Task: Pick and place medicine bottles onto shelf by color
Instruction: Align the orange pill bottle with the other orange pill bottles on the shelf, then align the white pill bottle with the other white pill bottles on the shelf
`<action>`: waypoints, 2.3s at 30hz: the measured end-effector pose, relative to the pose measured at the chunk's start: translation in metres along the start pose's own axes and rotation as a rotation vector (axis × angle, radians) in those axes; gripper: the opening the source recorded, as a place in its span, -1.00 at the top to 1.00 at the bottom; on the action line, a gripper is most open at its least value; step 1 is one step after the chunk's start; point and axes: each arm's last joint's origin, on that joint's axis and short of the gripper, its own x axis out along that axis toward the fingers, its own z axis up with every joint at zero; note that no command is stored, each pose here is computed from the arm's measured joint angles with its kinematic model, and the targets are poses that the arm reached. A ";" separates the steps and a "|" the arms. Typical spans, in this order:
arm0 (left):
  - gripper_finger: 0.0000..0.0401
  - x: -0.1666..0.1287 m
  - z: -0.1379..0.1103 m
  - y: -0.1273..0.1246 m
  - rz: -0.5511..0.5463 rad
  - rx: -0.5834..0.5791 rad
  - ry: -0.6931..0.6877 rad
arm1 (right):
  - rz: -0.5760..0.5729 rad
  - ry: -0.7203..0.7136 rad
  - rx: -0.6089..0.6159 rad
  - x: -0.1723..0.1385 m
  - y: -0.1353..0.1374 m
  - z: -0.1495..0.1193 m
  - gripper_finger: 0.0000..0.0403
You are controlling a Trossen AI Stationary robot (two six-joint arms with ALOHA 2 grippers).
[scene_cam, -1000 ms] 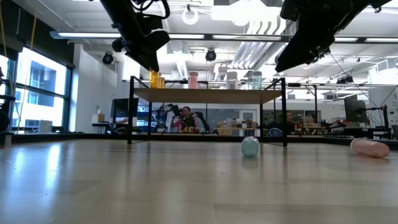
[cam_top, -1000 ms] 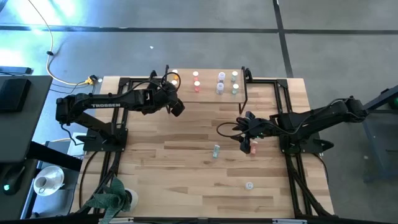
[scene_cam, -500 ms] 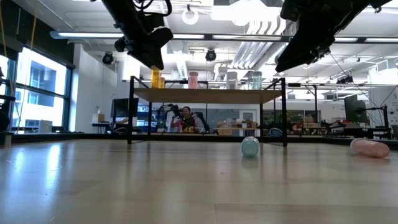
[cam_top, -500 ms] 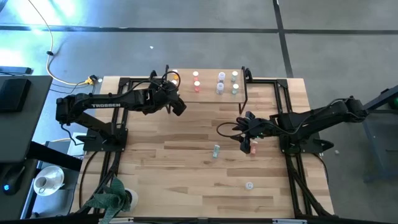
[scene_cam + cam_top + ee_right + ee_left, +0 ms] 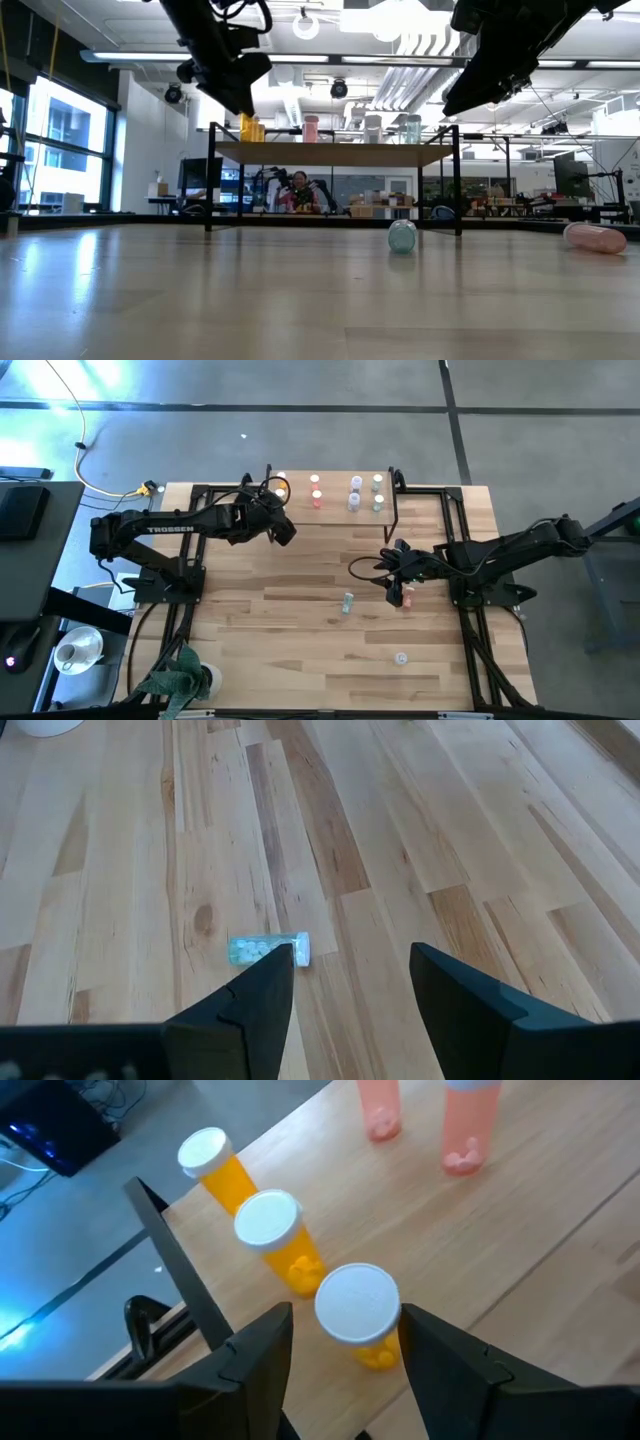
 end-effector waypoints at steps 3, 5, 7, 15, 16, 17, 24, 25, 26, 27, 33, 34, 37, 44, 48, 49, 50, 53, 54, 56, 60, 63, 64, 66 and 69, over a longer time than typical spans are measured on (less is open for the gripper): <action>0.14 0.000 0.000 0.000 0.005 0.001 0.000 | 0.000 0.000 0.000 0.000 0.000 0.000 0.04; 0.14 0.000 0.000 0.001 0.022 0.001 -0.006 | 0.000 0.000 0.000 0.000 0.000 0.000 0.04; 0.14 0.000 0.000 0.001 0.025 0.001 -0.008 | 0.000 0.000 0.000 0.000 0.000 0.000 0.04; 0.14 0.000 0.000 0.001 0.024 -0.001 -0.011 | 0.000 0.000 0.000 0.000 0.000 0.000 0.04; 0.14 0.000 0.001 0.001 0.021 -0.002 -0.011 | 0.000 0.000 -0.001 0.000 0.000 0.000 0.04; 0.14 -0.001 0.001 0.001 0.009 -0.004 -0.009 | 0.000 0.000 -0.003 0.000 0.000 0.000 0.04; 0.14 -0.014 0.004 0.009 -0.032 -0.036 -0.039 | 0.000 0.000 -0.003 0.000 0.000 0.000 0.04; 0.14 -0.017 0.005 0.011 -0.036 -0.044 -0.048 | 0.000 0.000 -0.003 0.000 0.000 0.000 0.04; 0.14 -0.020 0.005 0.013 -0.042 -0.050 -0.056 | 0.001 0.000 -0.003 0.000 0.000 0.000 0.04; 0.14 -0.023 0.006 0.016 -0.054 -0.058 -0.063 | 0.000 0.000 -0.003 0.000 0.000 0.000 0.04; 0.14 -0.045 0.008 0.027 -0.235 -0.102 -0.085 | -0.004 0.044 -0.015 -0.001 0.001 -0.005 0.04; 0.14 -0.050 0.008 0.028 -0.275 -0.105 -0.088 | -0.001 0.055 -0.023 -0.001 0.003 -0.007 0.04; 0.14 -0.064 0.005 0.029 -0.382 -0.116 -0.095 | 0.015 0.098 -0.041 -0.003 0.008 -0.013 0.04; 0.14 -0.098 -0.010 0.007 -0.506 -0.009 -0.134 | 0.092 0.220 -0.048 -0.014 0.022 -0.029 0.04; 0.14 -0.103 -0.028 -0.010 -0.480 0.024 -0.173 | 0.049 0.267 -0.014 -0.020 0.026 -0.038 0.04; 0.14 -0.102 -0.034 -0.014 -0.476 0.026 -0.176 | 0.034 0.275 -0.003 -0.021 0.026 -0.040 0.04; 0.14 -0.099 -0.041 -0.018 -0.469 0.028 -0.172 | 0.021 0.288 0.011 -0.022 0.027 -0.042 0.04; 0.14 -0.093 -0.057 -0.026 -0.473 0.022 -0.164 | -0.002 0.322 0.077 -0.024 0.028 -0.047 0.04; 0.14 -0.091 -0.062 -0.028 -0.477 0.022 -0.164 | -0.008 0.331 0.104 -0.025 0.029 -0.048 0.04; 0.14 -0.086 -0.070 -0.032 -0.489 0.017 -0.171 | -0.016 0.344 0.151 -0.026 0.030 -0.050 0.04; 0.14 -0.081 -0.082 -0.040 -0.528 0.000 -0.202 | 0.006 0.354 0.164 -0.030 0.037 -0.054 0.04; 0.14 -0.081 -0.089 -0.044 -0.553 0.005 -0.213 | 0.038 0.355 0.136 -0.033 0.044 -0.058 0.04; 0.14 -0.082 -0.092 -0.046 -0.566 0.004 -0.219 | 0.051 0.350 0.125 -0.034 0.047 -0.059 0.04; 0.14 -0.082 -0.098 -0.049 -0.596 0.007 -0.221 | 0.086 0.343 0.096 -0.037 0.054 -0.061 0.04; 0.14 -0.085 -0.104 -0.052 -0.625 0.013 -0.225 | 0.135 0.324 0.055 -0.043 0.064 -0.065 0.04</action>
